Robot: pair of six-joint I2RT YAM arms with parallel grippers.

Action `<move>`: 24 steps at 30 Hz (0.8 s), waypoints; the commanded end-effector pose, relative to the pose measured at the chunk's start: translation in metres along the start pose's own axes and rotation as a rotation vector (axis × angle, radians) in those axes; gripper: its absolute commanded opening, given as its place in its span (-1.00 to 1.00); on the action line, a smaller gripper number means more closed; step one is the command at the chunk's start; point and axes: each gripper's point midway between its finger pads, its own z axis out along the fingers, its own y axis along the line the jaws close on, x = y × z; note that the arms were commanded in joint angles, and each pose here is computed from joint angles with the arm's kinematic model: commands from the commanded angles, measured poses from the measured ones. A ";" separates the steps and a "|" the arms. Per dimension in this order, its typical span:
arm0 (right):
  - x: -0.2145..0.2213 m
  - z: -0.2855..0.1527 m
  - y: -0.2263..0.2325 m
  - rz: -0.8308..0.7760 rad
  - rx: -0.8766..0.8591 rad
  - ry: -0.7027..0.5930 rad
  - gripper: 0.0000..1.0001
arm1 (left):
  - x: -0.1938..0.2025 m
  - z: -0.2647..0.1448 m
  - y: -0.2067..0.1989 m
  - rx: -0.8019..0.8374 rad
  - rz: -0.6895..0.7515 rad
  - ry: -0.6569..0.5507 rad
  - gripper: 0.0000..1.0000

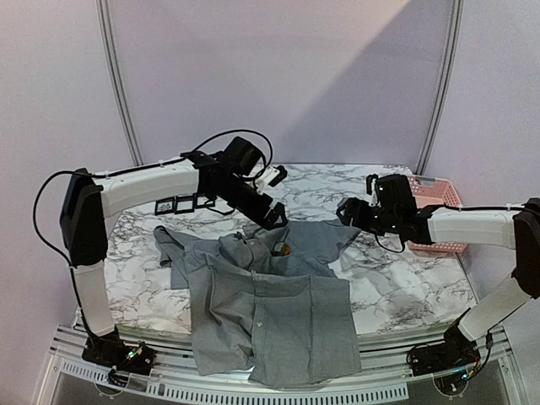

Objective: Remove the brooch from the garment
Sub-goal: Adjust the crumpled clothing at the center of the board.

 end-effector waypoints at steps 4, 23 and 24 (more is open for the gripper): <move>0.021 0.011 -0.037 0.129 0.169 0.061 0.67 | 0.013 0.033 0.007 -0.116 -0.017 0.082 0.99; 0.034 0.051 -0.040 0.166 0.176 0.133 0.45 | 0.040 0.075 0.030 -0.242 0.000 0.191 0.88; 0.035 0.052 -0.041 0.167 0.181 0.135 0.44 | 0.041 0.076 0.031 -0.246 0.002 0.192 0.86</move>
